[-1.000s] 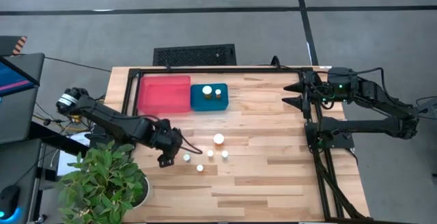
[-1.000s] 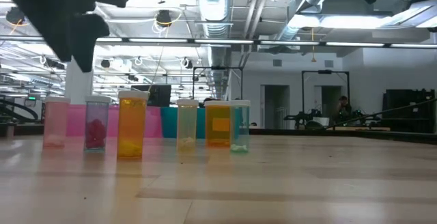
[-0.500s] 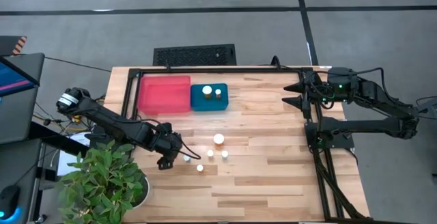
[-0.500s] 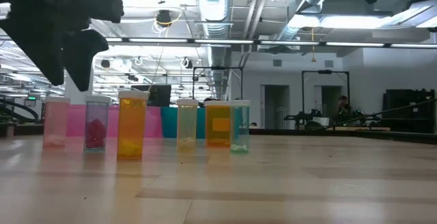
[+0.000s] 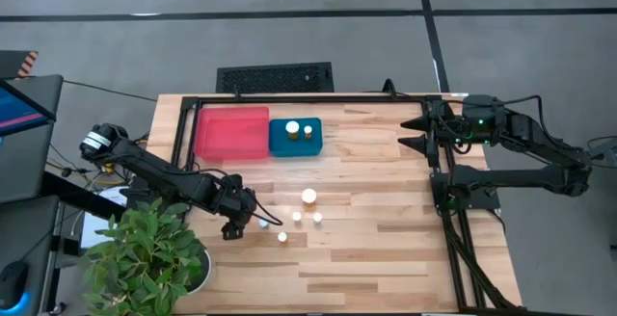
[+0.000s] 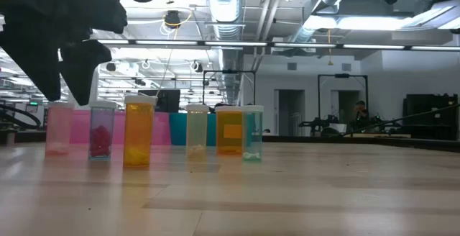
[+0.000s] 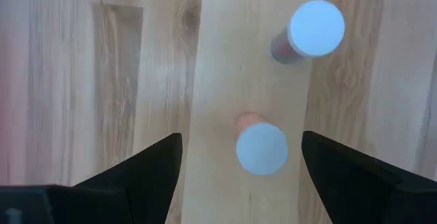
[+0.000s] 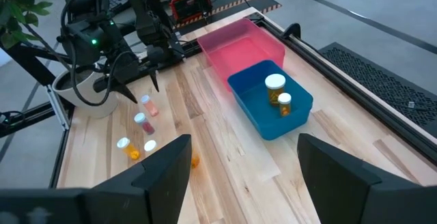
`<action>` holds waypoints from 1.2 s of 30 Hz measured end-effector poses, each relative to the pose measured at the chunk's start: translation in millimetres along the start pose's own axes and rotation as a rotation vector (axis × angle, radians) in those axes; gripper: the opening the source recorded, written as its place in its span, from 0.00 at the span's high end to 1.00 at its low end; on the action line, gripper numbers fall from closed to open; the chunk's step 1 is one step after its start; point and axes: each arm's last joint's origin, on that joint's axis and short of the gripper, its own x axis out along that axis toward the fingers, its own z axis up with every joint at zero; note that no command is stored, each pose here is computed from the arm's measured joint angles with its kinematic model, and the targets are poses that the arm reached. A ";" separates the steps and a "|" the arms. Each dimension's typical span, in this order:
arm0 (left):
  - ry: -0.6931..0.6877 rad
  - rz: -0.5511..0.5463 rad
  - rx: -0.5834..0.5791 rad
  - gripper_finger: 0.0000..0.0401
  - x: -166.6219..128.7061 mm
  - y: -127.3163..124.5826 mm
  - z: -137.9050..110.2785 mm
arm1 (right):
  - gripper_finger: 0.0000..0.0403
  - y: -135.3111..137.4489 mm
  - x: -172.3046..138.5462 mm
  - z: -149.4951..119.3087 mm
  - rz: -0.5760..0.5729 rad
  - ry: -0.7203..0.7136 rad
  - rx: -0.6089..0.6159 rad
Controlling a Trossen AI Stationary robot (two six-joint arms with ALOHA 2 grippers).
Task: Pick and place medicine bottles into bin by pill shape (circle, oval)
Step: Put the pink tablet bottle into the pink bin
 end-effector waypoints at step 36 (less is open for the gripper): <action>0.068 -0.055 0.033 0.72 14.5 -6.1 2.4 | 0.31 -0.1 0.0 0.0 -0.001 0.000 -0.004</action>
